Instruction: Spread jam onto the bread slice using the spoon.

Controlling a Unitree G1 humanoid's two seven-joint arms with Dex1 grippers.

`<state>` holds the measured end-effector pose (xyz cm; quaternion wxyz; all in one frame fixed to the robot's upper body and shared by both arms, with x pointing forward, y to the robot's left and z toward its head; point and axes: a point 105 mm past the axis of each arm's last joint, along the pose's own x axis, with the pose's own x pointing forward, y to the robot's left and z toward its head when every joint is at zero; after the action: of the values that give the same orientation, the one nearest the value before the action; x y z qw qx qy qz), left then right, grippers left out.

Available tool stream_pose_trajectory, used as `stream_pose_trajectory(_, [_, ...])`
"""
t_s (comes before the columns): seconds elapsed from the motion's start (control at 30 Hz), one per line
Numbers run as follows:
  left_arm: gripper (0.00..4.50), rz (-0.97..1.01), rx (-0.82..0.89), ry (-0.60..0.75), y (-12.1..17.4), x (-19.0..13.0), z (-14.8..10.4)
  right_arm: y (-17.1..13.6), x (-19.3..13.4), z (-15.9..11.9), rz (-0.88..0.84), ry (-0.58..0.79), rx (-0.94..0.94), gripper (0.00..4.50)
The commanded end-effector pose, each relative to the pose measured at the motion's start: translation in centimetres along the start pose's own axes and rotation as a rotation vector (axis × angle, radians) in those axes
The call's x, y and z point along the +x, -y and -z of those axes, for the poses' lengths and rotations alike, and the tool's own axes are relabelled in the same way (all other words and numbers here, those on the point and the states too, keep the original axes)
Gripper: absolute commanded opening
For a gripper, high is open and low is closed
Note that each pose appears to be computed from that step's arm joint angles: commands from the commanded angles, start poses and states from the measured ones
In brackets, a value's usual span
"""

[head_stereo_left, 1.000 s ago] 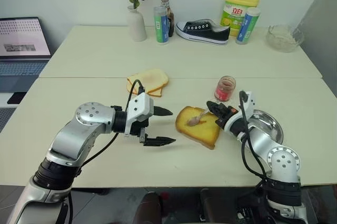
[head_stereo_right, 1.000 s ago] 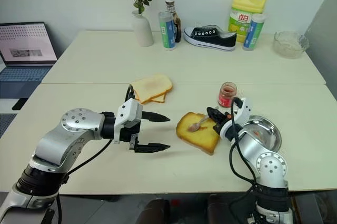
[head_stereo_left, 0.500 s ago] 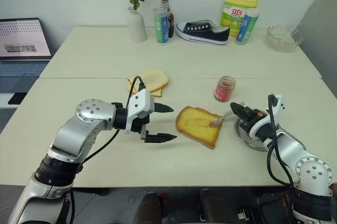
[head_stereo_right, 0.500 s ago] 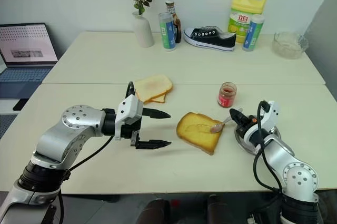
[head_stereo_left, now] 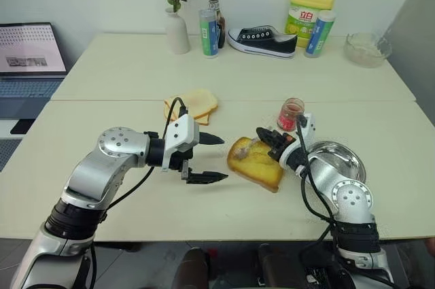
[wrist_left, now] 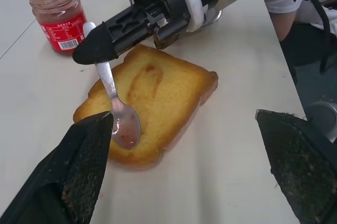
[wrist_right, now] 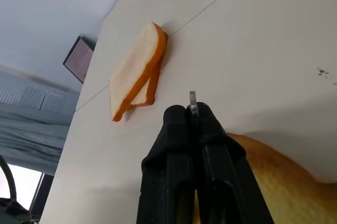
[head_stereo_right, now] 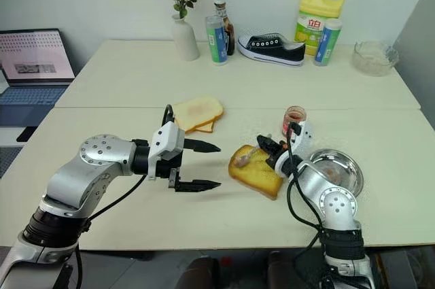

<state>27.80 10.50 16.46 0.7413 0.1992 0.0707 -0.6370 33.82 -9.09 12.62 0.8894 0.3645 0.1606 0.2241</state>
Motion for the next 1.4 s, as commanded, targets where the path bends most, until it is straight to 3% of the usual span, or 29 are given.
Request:
stream_pose_trajectory(0.03, [4.5,-0.017,0.038,0.011,0.0,-0.4,-0.9,1.8,-1.3,-2.0,0.056,0.068,-0.035,0.03])
stream_pose_trajectory(0.4, [4.5,0.014,0.045,0.024,-0.1,0.2,-1.0,2.4,-5.4,-4.5,0.1,0.131,-0.072,0.03])
stream_pose_trajectory(0.53, [4.5,0.02,0.048,0.027,-0.2,0.4,-1.1,1.1,-6.1,-4.6,0.056,0.132,-0.066,0.03])
stream_pose_trajectory(0.73, [4.5,0.025,0.051,0.029,-0.1,0.4,-1.1,-3.0,-4.4,-3.1,-0.085,0.109,0.026,0.03])
stream_pose_trajectory(0.9, [4.5,0.024,0.053,0.028,0.0,0.4,-1.1,-0.7,-3.6,-1.2,-0.013,0.057,0.021,0.03])
stream_pose_trajectory(1.07, [4.5,0.024,0.051,0.028,0.2,0.3,-1.0,2.6,-5.4,-2.3,0.083,0.075,-0.017,0.03])
stream_pose_trajectory(1.3, [4.5,0.029,0.053,0.035,0.1,0.6,-1.1,4.1,-7.6,-4.6,0.127,0.115,-0.047,0.03])
stream_pose_trajectory(1.4, [4.5,0.031,0.053,0.033,0.1,0.5,-1.1,2.6,-7.6,-4.7,0.078,0.12,-0.033,0.03])
